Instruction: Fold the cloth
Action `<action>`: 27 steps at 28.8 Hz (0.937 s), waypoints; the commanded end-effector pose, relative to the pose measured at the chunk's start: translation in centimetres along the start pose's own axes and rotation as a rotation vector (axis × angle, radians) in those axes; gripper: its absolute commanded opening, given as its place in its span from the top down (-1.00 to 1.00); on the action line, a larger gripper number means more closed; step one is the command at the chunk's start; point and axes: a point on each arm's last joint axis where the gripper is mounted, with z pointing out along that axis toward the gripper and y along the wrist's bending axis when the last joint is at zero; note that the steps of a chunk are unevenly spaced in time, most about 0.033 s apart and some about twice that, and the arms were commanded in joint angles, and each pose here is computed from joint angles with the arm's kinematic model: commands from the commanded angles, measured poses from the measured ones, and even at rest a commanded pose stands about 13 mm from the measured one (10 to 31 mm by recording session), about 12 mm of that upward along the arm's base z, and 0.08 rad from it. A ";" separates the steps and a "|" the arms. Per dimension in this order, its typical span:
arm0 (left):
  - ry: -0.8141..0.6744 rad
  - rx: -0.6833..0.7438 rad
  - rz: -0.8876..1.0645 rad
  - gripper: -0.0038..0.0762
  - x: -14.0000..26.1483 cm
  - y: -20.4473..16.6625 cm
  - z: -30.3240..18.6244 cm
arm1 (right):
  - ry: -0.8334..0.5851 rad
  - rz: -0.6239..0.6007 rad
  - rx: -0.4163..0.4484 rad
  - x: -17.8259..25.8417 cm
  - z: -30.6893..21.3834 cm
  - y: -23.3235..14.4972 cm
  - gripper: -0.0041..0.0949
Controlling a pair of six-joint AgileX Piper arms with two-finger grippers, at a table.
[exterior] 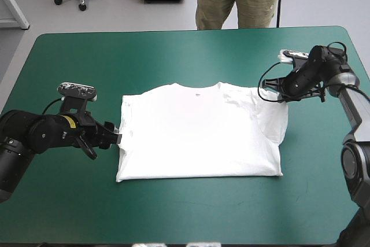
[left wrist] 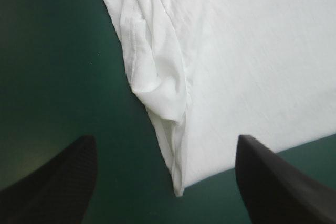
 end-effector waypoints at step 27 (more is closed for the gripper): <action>-0.070 0.021 -0.040 -0.41 -0.6 -0.3 -1.3 | 0.137 -0.237 -0.230 4.3 4.5 14.5 -0.11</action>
